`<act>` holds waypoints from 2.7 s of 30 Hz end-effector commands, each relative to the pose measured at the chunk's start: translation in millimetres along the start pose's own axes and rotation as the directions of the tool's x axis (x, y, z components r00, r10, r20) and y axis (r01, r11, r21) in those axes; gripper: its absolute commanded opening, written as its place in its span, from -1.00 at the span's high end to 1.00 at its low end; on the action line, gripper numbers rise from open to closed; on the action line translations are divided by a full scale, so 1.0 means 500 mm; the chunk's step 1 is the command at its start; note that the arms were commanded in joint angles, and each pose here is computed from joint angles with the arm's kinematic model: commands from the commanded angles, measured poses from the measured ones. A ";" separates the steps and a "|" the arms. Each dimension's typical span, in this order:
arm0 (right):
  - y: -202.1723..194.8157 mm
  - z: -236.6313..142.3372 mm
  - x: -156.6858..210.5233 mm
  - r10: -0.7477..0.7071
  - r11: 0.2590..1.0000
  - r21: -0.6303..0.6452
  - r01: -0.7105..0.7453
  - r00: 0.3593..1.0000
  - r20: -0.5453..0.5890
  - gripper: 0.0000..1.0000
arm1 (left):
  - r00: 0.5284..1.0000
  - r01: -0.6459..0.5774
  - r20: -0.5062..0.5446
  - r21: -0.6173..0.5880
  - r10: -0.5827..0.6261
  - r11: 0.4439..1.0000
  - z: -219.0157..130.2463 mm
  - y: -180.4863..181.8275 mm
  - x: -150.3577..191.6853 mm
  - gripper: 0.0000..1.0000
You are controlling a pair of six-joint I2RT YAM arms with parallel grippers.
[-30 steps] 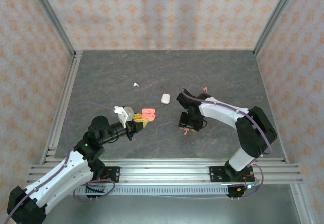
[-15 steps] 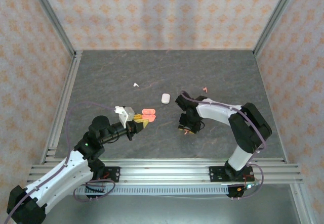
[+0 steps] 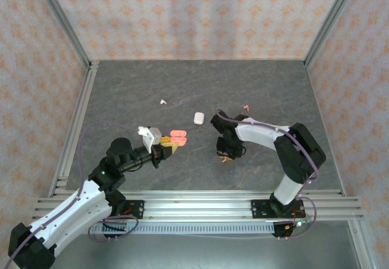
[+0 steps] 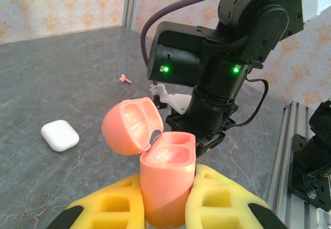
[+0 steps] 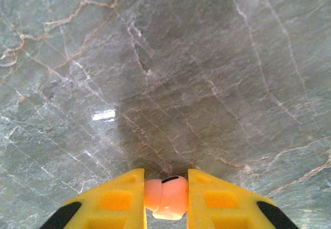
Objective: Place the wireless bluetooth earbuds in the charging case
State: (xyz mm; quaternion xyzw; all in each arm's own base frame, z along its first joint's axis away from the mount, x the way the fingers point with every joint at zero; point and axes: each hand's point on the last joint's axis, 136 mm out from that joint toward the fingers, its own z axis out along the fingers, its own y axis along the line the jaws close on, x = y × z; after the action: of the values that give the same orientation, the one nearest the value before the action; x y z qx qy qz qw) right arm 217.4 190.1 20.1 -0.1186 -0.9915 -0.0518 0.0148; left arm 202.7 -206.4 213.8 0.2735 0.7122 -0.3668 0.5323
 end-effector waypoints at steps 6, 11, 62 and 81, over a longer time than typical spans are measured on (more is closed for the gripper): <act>0.025 -0.100 -0.044 -0.085 0.990 -0.088 0.106 0.973 0.216 0.74 | 0.998 -0.052 0.021 0.011 0.052 0.999 0.005 -0.010 -0.046 1.00; 0.042 -0.168 -0.054 -0.103 0.972 -0.166 0.164 0.940 0.325 0.81 | 0.996 -0.055 0.068 0.014 0.054 0.998 0.008 -0.007 -0.045 1.00; 0.269 -0.606 0.132 -0.298 0.352 -0.187 0.917 0.299 0.906 1.00 | 0.988 -0.095 0.141 0.247 0.061 0.964 0.009 -0.101 -0.171 1.00; 0.261 -0.578 0.139 -0.428 0.325 -0.109 0.939 0.249 0.869 0.99 | 0.985 -0.104 0.160 0.259 0.064 0.960 -0.001 -0.114 -0.204 1.00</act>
State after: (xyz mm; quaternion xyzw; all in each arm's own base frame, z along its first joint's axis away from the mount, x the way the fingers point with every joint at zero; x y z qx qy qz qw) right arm 188.6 303.9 321.1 0.3431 -0.7562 -0.3428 -0.4392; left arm 193.5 -239.7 294.8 0.3402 0.6309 -0.4451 0.5368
